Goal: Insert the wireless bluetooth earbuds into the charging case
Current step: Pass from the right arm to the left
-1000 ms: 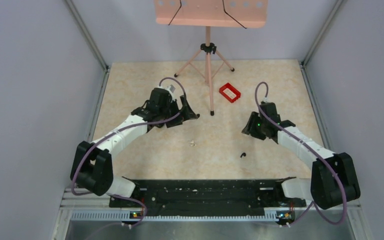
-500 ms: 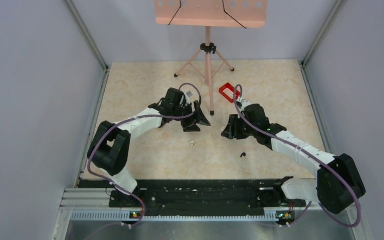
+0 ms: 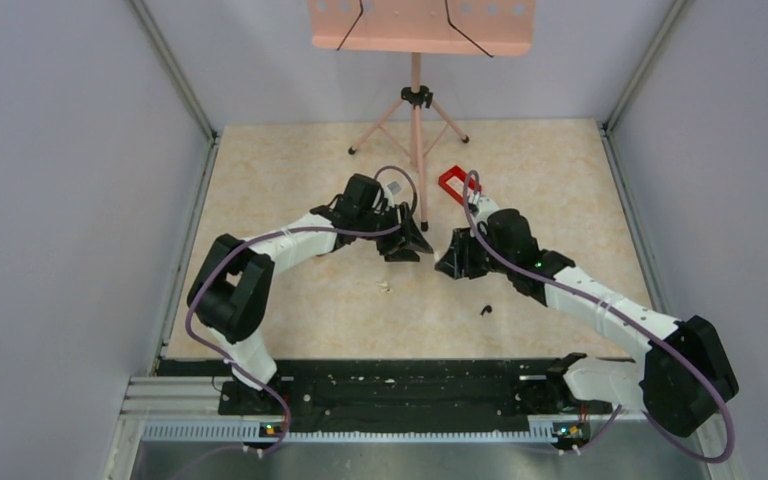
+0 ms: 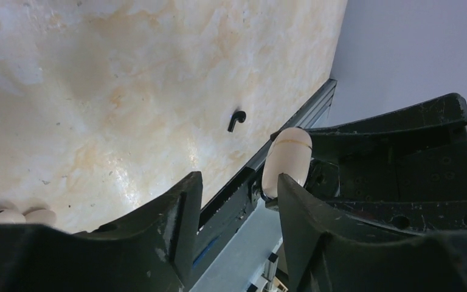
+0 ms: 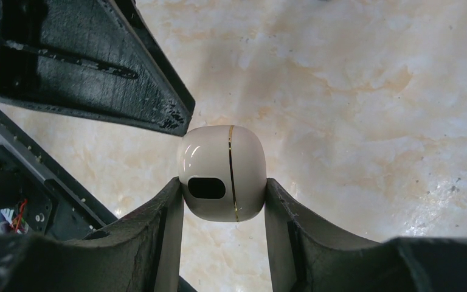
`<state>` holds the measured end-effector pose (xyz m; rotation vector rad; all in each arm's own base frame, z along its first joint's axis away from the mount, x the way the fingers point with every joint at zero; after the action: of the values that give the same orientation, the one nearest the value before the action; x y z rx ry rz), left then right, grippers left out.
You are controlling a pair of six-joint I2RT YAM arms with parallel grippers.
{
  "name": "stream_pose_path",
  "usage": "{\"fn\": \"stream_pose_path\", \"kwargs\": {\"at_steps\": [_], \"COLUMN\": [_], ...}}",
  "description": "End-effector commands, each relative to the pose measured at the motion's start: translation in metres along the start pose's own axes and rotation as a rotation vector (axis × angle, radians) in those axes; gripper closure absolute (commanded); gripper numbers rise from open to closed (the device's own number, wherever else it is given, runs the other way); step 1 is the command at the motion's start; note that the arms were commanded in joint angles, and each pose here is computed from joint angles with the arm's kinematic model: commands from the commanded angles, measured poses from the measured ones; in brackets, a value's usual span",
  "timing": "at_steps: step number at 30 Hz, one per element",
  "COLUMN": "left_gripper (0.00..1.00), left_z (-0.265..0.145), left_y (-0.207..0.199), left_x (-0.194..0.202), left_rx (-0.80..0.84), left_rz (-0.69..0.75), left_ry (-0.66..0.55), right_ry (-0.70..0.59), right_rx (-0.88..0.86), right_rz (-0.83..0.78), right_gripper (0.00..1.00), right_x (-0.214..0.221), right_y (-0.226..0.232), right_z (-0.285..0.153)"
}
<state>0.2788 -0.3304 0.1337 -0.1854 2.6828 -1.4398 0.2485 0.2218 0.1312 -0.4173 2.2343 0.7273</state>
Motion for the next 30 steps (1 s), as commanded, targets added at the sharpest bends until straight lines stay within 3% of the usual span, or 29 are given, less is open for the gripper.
{"fn": "stream_pose_path", "kwargs": {"at_steps": [1,7,18,27,30], "left_gripper": [0.48,0.37,0.39,0.47,0.56], "left_z": [-0.007,-0.014,-0.010,-0.002,0.000], "left_y": [-0.017,-0.031,-0.040,-0.040,-0.040], "left_x": [-0.010,-0.010,0.012,0.030,0.031], "left_rx": [0.045,0.097,0.226,0.248,0.245], "left_rz": [0.049,0.083,0.116,0.143,0.141], "left_ry": [-0.083,-0.104,-0.003,0.072,0.078], "right_ry": [-0.049,-0.038,-0.040,-0.031,-0.024], "right_rx": [-0.065,-0.085,-0.074,-0.101,-0.113], "right_rz": [-0.058,-0.074,-0.071,-0.066,-0.065], "right_gripper": [0.69,0.69,0.69,0.68,0.68], "right_x": [-0.013,-0.010,-0.010,-0.011,-0.010], "right_y": [0.018,0.023,0.021,0.025,0.027], "right_z": [-0.001,-0.001,0.000,0.006,0.007]}}
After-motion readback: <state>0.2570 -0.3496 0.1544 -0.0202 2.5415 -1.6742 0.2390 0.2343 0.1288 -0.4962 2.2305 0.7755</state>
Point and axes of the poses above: each gripper's point midway between its finger pads, its own z axis out along the fingers, its own y axis along the line the jaws close on, x = y × z, the point moved 1 cm from there along -z, back along the fingers, and after that the axes turned 5 degrees about -z, right-handed, at the moved point
